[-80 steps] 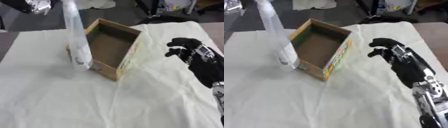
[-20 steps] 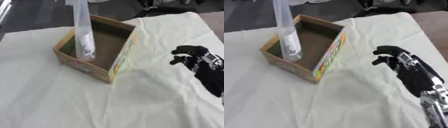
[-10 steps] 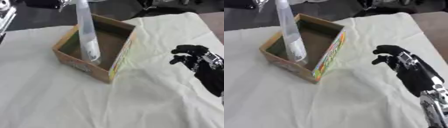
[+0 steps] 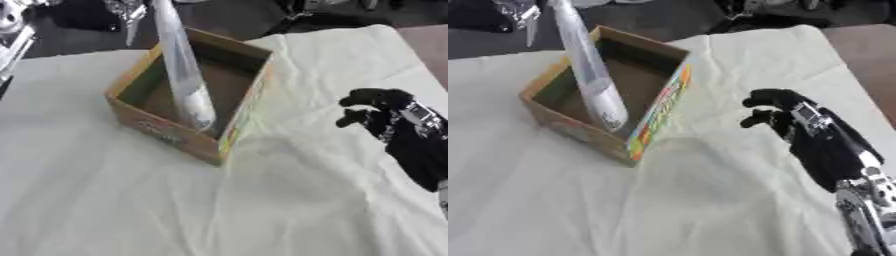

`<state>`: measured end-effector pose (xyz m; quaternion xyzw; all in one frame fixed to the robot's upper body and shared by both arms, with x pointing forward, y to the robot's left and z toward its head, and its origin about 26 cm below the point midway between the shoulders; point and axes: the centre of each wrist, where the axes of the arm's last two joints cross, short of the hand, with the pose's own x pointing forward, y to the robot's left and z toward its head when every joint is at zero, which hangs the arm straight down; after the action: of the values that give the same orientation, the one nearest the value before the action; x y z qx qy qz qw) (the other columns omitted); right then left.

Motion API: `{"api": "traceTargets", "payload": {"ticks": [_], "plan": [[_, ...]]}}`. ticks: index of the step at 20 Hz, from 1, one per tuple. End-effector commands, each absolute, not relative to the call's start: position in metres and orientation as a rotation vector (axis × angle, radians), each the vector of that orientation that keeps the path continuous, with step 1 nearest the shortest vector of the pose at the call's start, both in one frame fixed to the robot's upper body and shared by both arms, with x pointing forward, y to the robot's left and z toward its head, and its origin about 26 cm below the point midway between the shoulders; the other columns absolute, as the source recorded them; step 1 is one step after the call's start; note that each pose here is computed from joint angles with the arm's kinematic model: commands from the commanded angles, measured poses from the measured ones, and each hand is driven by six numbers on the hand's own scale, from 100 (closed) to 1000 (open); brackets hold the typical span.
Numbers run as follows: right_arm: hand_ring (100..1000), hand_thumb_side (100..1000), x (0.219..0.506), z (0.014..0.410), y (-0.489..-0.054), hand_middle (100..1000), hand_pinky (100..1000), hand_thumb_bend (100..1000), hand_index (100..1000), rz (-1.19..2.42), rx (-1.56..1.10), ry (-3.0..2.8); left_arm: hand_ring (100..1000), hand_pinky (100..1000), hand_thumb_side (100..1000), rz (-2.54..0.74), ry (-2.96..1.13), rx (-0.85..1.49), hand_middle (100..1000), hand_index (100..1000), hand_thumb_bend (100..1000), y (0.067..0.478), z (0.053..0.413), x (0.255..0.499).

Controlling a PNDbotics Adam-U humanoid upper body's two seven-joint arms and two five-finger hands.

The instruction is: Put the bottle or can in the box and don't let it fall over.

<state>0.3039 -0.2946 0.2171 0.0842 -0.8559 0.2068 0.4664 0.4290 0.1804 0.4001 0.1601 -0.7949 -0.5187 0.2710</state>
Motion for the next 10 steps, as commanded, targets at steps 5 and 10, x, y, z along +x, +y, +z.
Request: {"api": "traceTargets", "payload": {"ticks": [5,10], "plan": [[684,798,0.3012,0.2227,-0.2939,753,998,100,803,0.521,0.207,-2.122,657,824,599,-1.53,-2.08,0.409,723,755,192,0.1821,0.4075,0.4238],[684,795,0.3012,0.221,-0.2937,753,998,100,802,0.514,0.216,-2.115,711,849,636,-1.554,-2.056,0.405,774,787,228,0.1865,0.4139,0.4221]]}}
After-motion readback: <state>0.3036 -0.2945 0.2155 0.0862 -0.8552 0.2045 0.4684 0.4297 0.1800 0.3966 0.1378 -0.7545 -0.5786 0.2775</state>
